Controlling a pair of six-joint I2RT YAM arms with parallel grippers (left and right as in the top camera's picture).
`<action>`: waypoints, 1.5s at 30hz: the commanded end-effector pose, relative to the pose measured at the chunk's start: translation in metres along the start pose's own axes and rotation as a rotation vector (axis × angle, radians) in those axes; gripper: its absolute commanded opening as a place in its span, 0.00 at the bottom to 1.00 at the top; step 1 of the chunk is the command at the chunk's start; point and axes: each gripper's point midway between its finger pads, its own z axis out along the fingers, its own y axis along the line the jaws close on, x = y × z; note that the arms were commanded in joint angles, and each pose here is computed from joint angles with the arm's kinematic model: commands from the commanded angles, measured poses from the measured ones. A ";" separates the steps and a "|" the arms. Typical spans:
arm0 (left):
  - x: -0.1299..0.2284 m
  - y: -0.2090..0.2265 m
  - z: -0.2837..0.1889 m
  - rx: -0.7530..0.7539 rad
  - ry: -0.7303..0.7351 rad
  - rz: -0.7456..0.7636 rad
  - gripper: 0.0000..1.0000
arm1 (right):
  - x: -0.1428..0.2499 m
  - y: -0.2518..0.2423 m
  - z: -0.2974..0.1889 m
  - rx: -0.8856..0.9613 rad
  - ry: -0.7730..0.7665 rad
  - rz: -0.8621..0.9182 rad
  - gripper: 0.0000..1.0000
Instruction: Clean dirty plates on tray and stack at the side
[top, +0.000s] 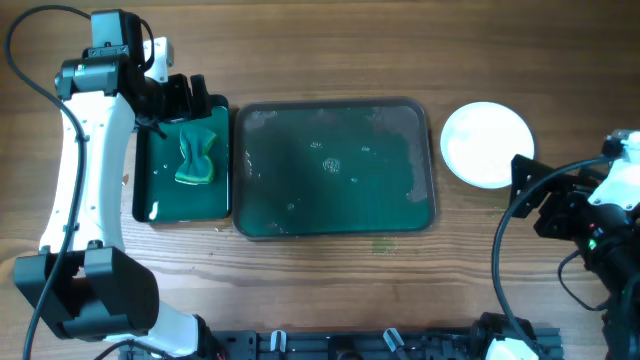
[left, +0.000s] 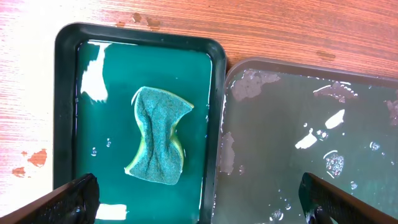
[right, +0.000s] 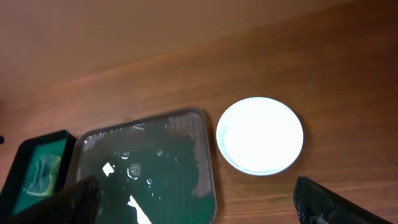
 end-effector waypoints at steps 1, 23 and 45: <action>0.000 -0.004 0.001 0.020 0.002 -0.011 1.00 | -0.004 0.001 -0.001 -0.002 -0.013 -0.019 1.00; 0.000 -0.004 0.001 0.020 0.002 -0.011 1.00 | 0.086 0.010 0.087 -0.274 -0.661 -0.215 1.00; 0.000 -0.004 0.001 0.020 0.002 -0.011 1.00 | 0.137 -0.005 0.124 -0.254 -0.531 -0.205 1.00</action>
